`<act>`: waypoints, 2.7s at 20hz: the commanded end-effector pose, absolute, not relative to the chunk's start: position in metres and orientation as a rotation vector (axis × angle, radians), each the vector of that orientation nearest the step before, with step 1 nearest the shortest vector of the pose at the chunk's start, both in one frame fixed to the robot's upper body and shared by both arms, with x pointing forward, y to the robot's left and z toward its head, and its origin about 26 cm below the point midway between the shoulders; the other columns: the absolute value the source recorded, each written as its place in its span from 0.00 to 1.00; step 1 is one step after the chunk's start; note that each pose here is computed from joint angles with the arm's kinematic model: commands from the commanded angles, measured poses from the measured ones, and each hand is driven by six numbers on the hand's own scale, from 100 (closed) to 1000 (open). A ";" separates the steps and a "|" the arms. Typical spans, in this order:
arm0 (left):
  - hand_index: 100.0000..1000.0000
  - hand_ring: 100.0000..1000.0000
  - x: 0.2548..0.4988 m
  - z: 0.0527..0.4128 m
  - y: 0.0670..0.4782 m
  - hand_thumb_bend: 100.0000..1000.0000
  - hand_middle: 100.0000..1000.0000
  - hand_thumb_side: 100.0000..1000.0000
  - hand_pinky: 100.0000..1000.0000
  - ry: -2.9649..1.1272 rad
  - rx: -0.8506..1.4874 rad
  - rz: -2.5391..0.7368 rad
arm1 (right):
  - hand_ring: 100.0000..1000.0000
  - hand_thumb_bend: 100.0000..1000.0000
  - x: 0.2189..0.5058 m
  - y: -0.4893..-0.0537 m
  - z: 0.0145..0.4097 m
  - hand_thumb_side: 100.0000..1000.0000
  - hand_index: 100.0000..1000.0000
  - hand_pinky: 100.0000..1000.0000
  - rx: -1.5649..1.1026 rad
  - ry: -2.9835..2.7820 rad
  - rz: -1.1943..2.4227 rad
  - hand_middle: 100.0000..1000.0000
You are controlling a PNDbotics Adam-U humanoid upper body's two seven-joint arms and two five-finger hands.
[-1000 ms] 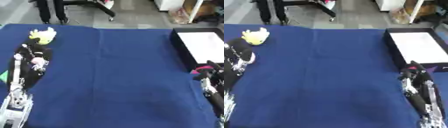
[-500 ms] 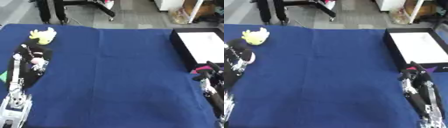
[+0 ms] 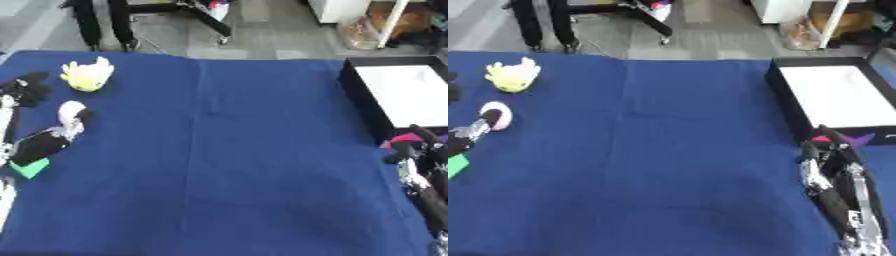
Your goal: Pick up the objects with one hand, pass them to the other hand, and then place them into the box on the other side of the table.
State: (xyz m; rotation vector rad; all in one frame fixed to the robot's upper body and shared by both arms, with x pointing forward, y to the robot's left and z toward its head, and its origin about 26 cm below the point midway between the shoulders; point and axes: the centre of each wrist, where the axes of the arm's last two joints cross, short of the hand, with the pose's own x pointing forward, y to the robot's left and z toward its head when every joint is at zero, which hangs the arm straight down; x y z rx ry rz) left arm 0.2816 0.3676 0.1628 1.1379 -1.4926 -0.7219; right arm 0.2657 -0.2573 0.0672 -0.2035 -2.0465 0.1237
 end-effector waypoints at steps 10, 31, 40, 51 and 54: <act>0.86 0.65 0.296 0.173 0.432 0.58 0.65 0.43 0.80 -0.838 1.193 -0.920 | 0.51 0.00 0.265 -0.260 0.069 0.43 0.88 0.63 -0.206 -2.043 0.168 0.58; 0.78 0.56 0.303 0.103 0.454 0.51 0.55 0.35 0.69 -0.844 0.979 -0.746 | 0.51 0.00 0.264 -0.259 0.068 0.44 0.88 0.63 -0.198 -2.039 0.164 0.58; 0.76 0.54 0.309 0.094 0.447 0.39 0.51 0.28 0.65 -0.939 0.956 -0.706 | 0.51 0.00 0.264 -0.258 0.067 0.44 0.88 0.63 -0.192 -2.039 0.164 0.58; 0.50 0.32 0.308 0.106 0.436 0.00 0.21 0.02 0.47 -1.138 1.066 -0.603 | 0.50 0.00 0.264 -0.257 0.067 0.45 0.88 0.63 -0.185 -2.036 0.170 0.58; 0.48 0.30 0.307 0.124 0.421 0.00 0.18 0.02 0.44 -1.297 1.091 -0.581 | 0.50 0.00 0.264 -0.254 0.066 0.45 0.88 0.63 -0.158 -2.032 0.195 0.58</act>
